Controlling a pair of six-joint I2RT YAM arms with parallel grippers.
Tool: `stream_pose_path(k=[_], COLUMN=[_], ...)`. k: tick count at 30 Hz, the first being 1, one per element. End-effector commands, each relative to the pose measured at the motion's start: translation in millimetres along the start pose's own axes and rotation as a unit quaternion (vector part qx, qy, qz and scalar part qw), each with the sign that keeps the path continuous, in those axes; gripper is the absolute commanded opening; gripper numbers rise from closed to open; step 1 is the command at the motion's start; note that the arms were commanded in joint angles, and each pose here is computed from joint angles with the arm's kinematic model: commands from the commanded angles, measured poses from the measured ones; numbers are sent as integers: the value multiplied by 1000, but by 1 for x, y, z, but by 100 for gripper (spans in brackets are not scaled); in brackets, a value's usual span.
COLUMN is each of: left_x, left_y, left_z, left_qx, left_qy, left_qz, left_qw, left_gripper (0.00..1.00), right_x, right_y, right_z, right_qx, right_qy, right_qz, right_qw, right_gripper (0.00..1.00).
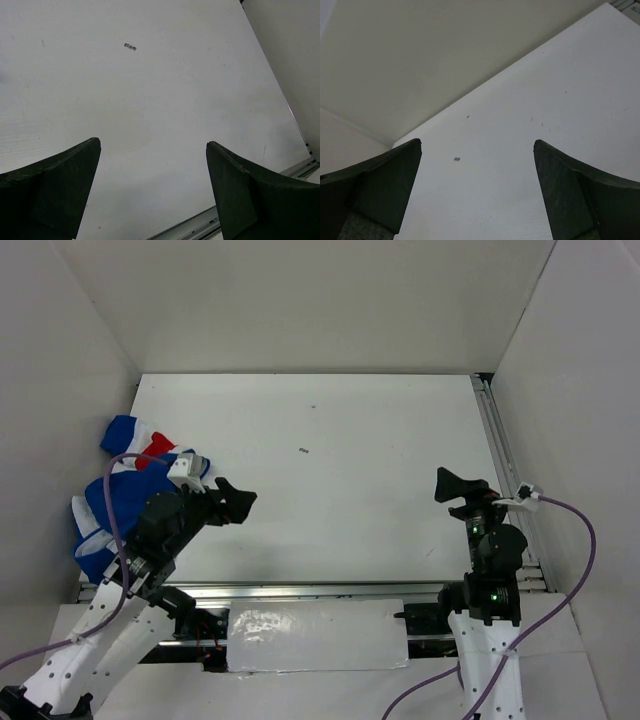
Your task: Zip up the jacket
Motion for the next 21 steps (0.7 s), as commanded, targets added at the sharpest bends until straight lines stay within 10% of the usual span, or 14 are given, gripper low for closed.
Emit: stream_pose_path(k=[1, 21], left_x=[-21, -6], left_y=[-11, 58], left_z=[-8, 26], left_qx=[22, -182], left_qy=[-31, 60], left_qz=[-2, -87], left_qw=[999, 978], left_gripper=[99, 99], right_x=[-18, -3], right_y=[13, 9], right_z=[-5, 10], right_qx=[5, 17], right_qy=[-16, 34], right_qz=[0, -10], right_qw=[1000, 999], right_gripper=[100, 100])
Point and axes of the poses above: each gripper's point midway between its finger pads, its own z axis out along the fingers, its own y axis along the line the jaws close on, x = y × z, the point moved 2 cm from there along -z, back along the fingers, and after that the axes turned 7 degrees about z, right-handed, at the moved point
